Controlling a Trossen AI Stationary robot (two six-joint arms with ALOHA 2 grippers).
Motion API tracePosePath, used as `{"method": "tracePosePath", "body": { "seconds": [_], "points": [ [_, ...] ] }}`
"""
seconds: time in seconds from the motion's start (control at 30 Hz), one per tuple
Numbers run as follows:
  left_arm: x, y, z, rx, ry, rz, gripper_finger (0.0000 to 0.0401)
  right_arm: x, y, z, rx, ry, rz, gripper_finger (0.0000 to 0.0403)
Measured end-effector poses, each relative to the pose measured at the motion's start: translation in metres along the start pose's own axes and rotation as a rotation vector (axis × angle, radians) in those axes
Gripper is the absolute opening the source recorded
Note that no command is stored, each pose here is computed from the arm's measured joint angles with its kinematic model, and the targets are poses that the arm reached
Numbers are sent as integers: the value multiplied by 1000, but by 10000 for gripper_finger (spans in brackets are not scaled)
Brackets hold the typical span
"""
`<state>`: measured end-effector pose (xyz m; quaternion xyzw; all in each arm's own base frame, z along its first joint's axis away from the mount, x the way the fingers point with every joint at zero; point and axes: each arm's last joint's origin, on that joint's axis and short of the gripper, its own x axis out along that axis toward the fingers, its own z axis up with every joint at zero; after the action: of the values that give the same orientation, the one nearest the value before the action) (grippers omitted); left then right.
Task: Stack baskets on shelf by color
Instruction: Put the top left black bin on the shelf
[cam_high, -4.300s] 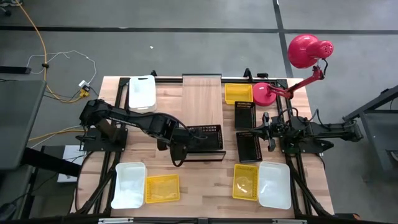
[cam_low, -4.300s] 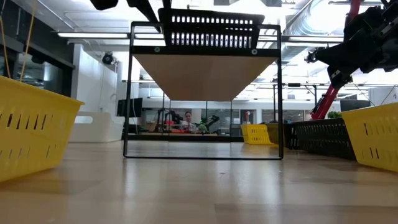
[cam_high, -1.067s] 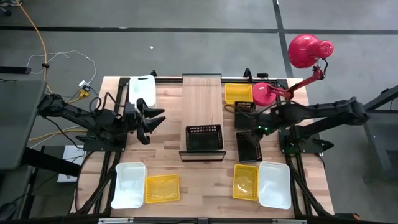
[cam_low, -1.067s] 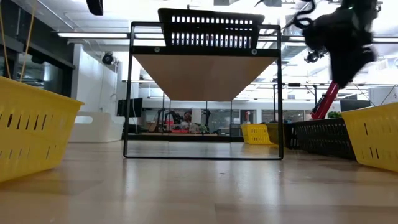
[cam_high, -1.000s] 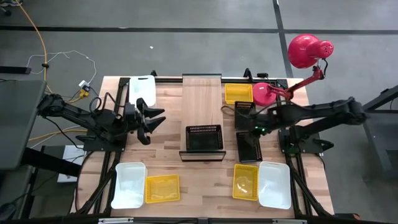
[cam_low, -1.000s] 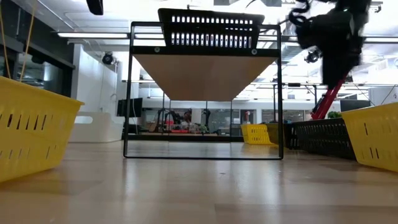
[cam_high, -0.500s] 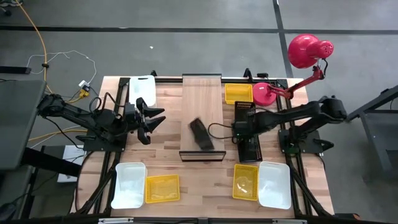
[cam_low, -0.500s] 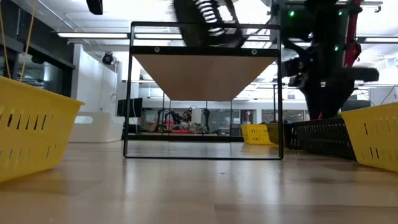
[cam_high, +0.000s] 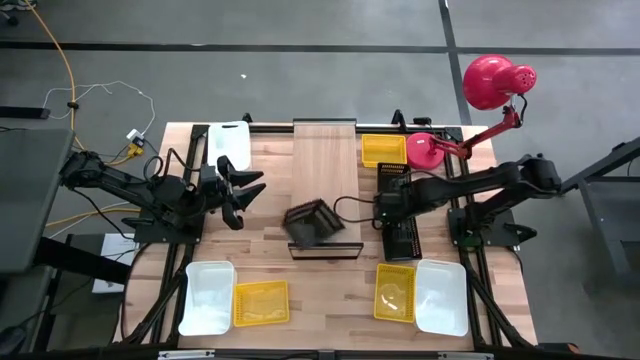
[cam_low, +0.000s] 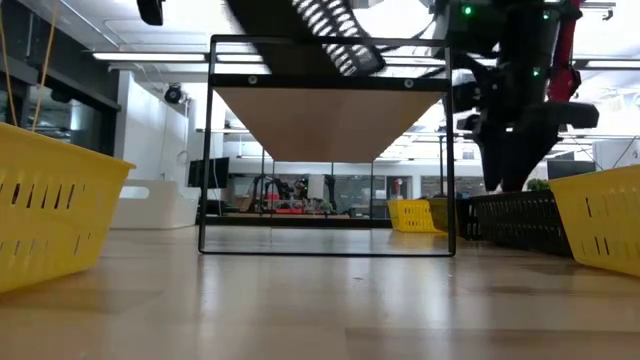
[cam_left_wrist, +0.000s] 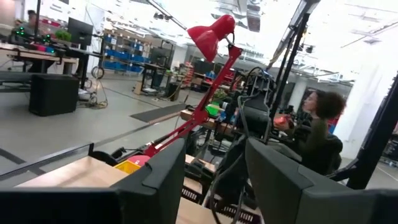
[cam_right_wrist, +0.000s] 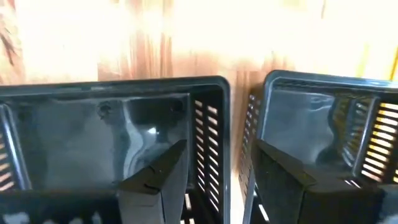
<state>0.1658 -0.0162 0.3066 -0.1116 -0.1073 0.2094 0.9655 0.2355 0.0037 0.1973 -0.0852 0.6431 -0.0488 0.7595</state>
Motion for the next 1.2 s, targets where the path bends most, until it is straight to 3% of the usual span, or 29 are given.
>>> {"method": "tracePosePath", "body": {
  "seconds": [0.17,0.6,0.83,1.0,1.2],
  "points": [
    [0,0,0,0,0,0,156,-17,-3,-7,73,-61,1,161],
    [1,1,-8,45,59,39,156,-75,-13,-34,401,-299,44,161],
    [-1,0,12,20,70,63,156,-90,-16,-45,515,-382,76,161],
    [-6,0,35,13,318,99,156,-91,-16,-46,544,-389,82,161],
    [-20,6,19,-266,750,194,156,-90,-16,-44,548,-397,77,161]
  ]
}}
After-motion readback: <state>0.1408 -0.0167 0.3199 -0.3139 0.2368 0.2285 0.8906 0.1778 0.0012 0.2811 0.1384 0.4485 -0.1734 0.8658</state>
